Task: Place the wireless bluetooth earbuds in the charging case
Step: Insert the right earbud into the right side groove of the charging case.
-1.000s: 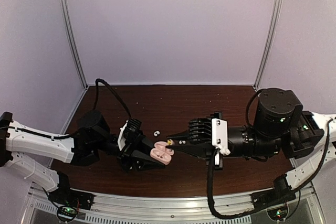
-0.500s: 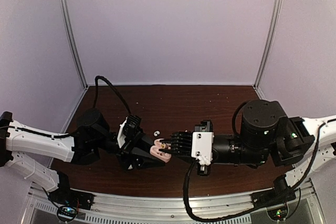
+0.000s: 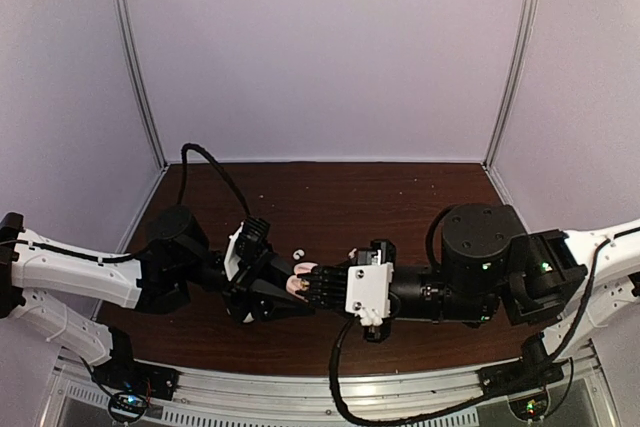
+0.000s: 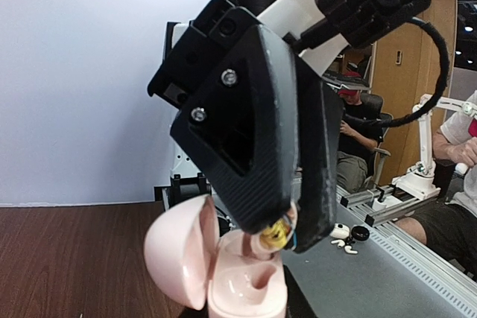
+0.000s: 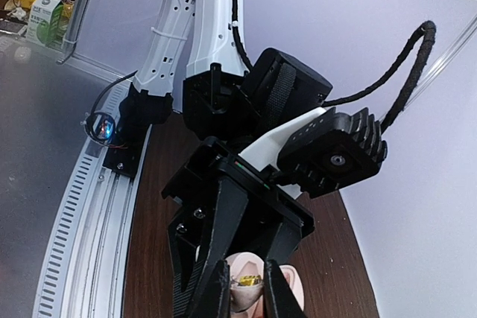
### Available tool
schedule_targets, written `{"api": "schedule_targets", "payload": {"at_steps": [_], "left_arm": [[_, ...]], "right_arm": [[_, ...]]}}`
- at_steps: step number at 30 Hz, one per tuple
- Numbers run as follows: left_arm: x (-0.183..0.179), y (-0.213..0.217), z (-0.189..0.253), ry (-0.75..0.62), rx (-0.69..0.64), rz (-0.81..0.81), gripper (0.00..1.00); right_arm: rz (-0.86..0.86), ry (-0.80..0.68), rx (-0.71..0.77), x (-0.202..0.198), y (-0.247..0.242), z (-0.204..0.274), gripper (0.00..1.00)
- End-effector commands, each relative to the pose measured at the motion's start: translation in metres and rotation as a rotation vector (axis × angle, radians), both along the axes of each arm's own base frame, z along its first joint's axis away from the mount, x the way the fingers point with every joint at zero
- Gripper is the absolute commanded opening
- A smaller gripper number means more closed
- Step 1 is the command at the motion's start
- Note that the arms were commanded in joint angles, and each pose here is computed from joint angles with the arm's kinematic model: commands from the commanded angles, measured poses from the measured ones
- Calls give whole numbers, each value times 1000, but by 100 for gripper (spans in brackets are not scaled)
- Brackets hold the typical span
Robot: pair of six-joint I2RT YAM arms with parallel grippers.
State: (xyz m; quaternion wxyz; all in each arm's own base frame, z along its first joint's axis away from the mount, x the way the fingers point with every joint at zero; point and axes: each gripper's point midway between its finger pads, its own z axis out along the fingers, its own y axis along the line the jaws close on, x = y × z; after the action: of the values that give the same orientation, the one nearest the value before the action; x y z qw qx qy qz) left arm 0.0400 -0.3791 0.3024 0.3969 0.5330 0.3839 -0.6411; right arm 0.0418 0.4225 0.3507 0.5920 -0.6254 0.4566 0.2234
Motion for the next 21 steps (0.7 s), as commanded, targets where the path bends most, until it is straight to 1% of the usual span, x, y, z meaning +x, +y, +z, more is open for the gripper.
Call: {"api": "schedule_targets", "payload": {"at_steps": [1, 5, 6, 9, 11, 17, 21], "left_arm": [[2, 1, 20, -21, -58, 8, 0], [3, 1, 20, -20, -57, 12, 0], [3, 1, 20, -20, -56, 12, 0], [5, 1, 20, -21, -54, 15, 0], [4, 1, 20, -24, -55, 15, 0], [10, 0, 17, -27, -48, 41, 0], [18, -2, 13, -34, -35, 92, 0]], "right_arm": [[-24, -13, -8, 3, 1, -6, 14], [-15, -12, -14, 2, 2, -10, 15], [-14, -11, -16, 2, 2, -11, 17], [-8, -3, -20, 0, 2, -13, 28], [-9, 2, -17, 0, 1, -12, 33], [-17, 6, -4, 1, -3, -7, 38], [-6, 18, 13, -1, -5, 2, 45]]}}
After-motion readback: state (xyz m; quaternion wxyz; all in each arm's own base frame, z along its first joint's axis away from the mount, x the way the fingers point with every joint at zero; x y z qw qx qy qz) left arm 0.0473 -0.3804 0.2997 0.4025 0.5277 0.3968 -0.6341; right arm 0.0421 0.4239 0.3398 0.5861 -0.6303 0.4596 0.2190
